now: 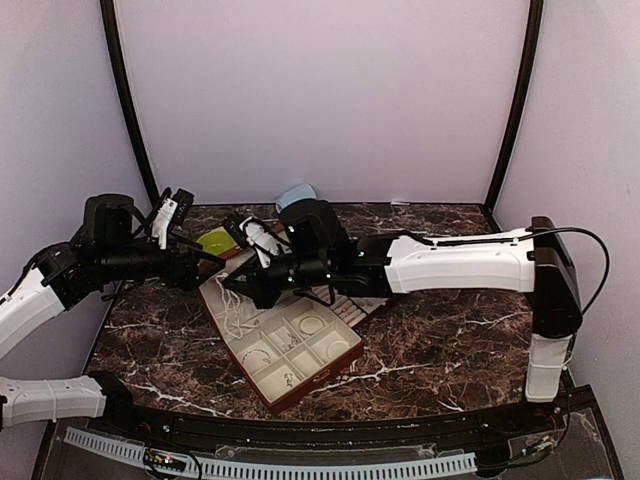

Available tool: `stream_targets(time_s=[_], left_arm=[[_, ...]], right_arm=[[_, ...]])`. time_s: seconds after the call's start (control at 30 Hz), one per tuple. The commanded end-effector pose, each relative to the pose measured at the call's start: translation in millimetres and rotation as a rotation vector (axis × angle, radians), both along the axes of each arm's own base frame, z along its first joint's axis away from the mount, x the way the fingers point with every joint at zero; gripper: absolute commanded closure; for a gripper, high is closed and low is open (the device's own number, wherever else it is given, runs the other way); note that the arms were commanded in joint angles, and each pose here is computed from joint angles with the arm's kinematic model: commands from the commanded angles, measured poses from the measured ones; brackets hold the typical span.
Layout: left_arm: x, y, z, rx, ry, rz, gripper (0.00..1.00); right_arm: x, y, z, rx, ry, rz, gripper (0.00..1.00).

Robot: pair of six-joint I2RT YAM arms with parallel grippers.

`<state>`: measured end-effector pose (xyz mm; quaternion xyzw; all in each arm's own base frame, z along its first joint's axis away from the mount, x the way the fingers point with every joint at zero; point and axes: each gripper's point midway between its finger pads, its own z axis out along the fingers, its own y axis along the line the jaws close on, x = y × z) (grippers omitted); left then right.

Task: Organize the mixed jewelry
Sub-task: Hang the necklace on the necklace hanger.

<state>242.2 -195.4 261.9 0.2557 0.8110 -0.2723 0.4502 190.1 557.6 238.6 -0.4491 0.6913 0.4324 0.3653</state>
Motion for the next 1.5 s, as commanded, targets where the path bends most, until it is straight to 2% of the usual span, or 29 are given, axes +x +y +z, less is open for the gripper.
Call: stream_targets(time_s=[0.0, 0.37, 0.57, 0.73, 0.97, 1.1, 1.23, 1.47], left_arm=[[-7, 1, 2, -0.011, -0.059, -0.031, 0.12], [-12, 21, 7, -0.044, -0.125, 0.067, 0.10], [-10, 22, -4, -0.014, -0.095, 0.072, 0.10], [-3, 24, -23, 0.061, -0.048, 0.088, 0.12], [-4, 22, -31, 0.080, -0.043, 0.061, 0.13], [-4, 22, -38, 0.092, -0.031, 0.059, 0.17], [-5, 21, -41, 0.099, -0.027, 0.050, 0.26], [-5, 19, -46, 0.103, -0.020, 0.037, 0.36]], right_arm=[[2, 19, 5, 0.032, 0.004, 0.017, 1.00], [11, 37, -17, -0.023, 0.033, 0.014, 1.00], [21, 35, -14, -0.018, 0.037, -0.033, 1.00], [31, 31, -13, -0.011, 0.057, -0.069, 1.00], [39, 30, -13, -0.003, 0.073, -0.087, 1.00], [45, 30, -16, -0.006, 0.091, -0.096, 1.00], [49, 32, -21, -0.020, 0.105, -0.107, 1.00], [55, 34, -37, -0.063, 0.142, -0.115, 1.00]])
